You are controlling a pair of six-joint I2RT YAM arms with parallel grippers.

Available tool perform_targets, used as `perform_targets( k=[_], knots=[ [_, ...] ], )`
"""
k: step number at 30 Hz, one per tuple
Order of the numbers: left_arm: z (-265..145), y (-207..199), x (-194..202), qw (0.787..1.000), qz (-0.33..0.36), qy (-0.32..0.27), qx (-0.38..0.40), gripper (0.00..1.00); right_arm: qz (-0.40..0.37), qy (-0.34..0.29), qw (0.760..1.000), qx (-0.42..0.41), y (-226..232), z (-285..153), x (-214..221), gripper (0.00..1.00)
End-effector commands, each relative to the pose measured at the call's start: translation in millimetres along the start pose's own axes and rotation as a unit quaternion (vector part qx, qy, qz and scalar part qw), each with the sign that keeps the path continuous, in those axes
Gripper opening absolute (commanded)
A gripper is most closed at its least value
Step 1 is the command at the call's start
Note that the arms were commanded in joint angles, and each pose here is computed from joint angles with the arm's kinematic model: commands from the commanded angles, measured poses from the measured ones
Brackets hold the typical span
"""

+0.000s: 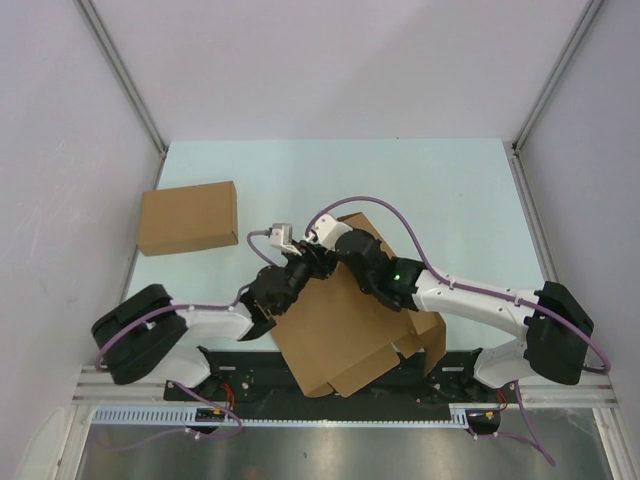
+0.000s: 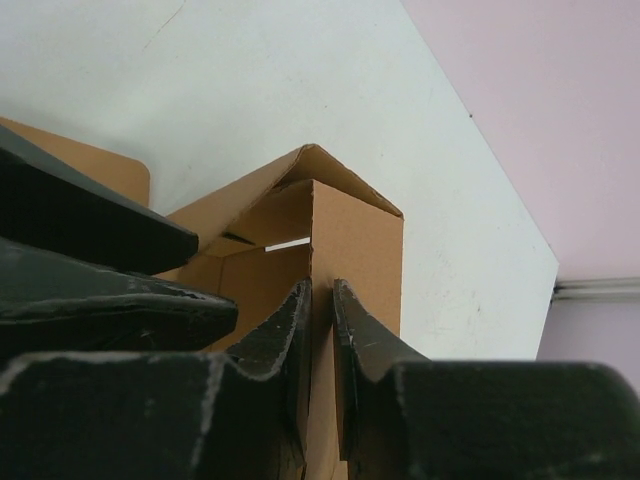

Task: Fold the paper box

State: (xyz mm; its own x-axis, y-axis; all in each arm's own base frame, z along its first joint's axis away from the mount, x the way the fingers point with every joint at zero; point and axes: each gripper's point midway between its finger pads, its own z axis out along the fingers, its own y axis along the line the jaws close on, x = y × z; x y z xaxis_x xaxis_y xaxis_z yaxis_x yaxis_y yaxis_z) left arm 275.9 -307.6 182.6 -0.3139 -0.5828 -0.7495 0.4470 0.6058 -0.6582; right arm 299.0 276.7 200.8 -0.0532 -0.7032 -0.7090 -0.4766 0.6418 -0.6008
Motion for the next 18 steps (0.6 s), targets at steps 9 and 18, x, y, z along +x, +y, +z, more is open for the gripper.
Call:
perform_targets(
  k=[9,18],
  knots=[
    [-60.6,7.8,-50.6,0.997,0.059,-0.039,-0.016,0.42,0.002,0.006,1.0,-0.018,8.4,-1.6,-0.9,0.11],
    [-50.1,75.1,-72.3,0.982,0.04,-0.077,-0.17,0.46,0.003,0.005,1.0,-0.025,14.4,-0.9,-1.8,0.11]
  ],
)
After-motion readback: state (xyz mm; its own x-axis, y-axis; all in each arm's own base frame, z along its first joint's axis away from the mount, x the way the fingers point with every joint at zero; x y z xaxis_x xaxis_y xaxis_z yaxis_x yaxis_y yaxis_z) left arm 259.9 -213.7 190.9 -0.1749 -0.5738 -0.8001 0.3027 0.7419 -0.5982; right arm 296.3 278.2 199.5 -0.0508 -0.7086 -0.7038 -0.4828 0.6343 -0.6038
